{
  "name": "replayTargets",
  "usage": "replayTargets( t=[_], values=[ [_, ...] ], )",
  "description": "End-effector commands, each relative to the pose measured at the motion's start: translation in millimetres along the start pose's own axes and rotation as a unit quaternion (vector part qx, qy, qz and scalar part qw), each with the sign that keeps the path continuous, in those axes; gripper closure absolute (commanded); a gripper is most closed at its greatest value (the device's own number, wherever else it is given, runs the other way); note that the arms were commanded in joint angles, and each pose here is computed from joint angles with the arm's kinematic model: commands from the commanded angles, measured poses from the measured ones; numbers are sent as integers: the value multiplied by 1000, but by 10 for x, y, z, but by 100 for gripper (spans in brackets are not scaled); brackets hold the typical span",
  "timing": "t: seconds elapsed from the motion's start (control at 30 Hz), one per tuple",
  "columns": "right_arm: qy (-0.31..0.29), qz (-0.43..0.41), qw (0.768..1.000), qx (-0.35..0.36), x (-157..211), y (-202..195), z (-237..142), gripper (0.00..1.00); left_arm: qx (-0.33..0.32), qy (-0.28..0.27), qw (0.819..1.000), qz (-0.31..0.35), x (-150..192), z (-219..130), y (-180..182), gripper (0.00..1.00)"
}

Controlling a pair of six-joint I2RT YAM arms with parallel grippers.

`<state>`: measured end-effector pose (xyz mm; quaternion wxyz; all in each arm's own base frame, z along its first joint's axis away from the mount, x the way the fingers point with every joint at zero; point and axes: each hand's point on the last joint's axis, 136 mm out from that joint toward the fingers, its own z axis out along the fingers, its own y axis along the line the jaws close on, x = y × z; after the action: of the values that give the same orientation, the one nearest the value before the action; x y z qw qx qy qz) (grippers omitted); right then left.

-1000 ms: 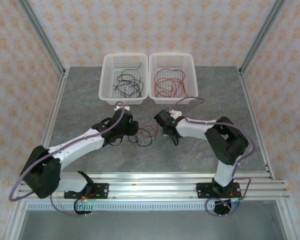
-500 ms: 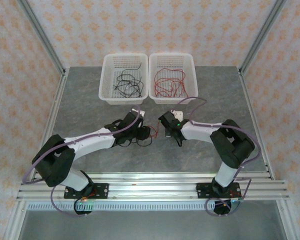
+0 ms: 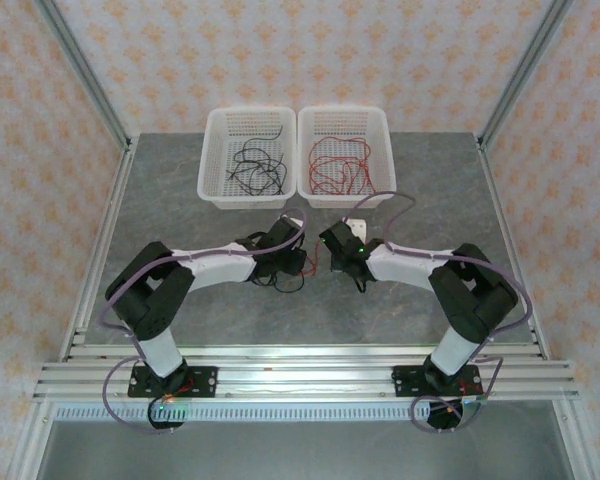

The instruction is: Untangle the cables

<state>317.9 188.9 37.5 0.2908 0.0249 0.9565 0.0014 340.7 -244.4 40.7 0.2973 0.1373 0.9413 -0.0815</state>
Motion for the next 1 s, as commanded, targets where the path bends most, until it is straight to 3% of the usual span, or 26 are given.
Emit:
replayTargets(
  t=[0.0,0.1,0.23,0.27,0.4,0.57,0.73,0.97],
  values=[
    [-8,3,1000,4,-24,-62,-56,100,-22,-18,999,14,-124,52,28,60],
    [-10,5,1000,5,-34,-73,-76,100,-38,-25,999,14,-154,86,76,71],
    [-16,17,1000,10,-53,-123,-123,100,-61,-44,997,6,-225,64,155,98],
    [-17,21,1000,12,-50,-140,-138,100,-71,-50,996,0,-253,42,186,100],
    [-23,54,998,18,-34,-219,-185,100,-120,-87,988,-40,-378,-160,387,100],
    [-25,115,993,17,42,-295,-198,100,-166,-143,966,-138,-481,-571,650,100],
    [-29,173,984,-22,83,-241,-221,100,-150,-186,941,-241,-452,-812,746,100],
    [-23,203,974,-97,117,-103,-423,100,-129,-240,909,-316,-423,-989,849,100]
  ],
)
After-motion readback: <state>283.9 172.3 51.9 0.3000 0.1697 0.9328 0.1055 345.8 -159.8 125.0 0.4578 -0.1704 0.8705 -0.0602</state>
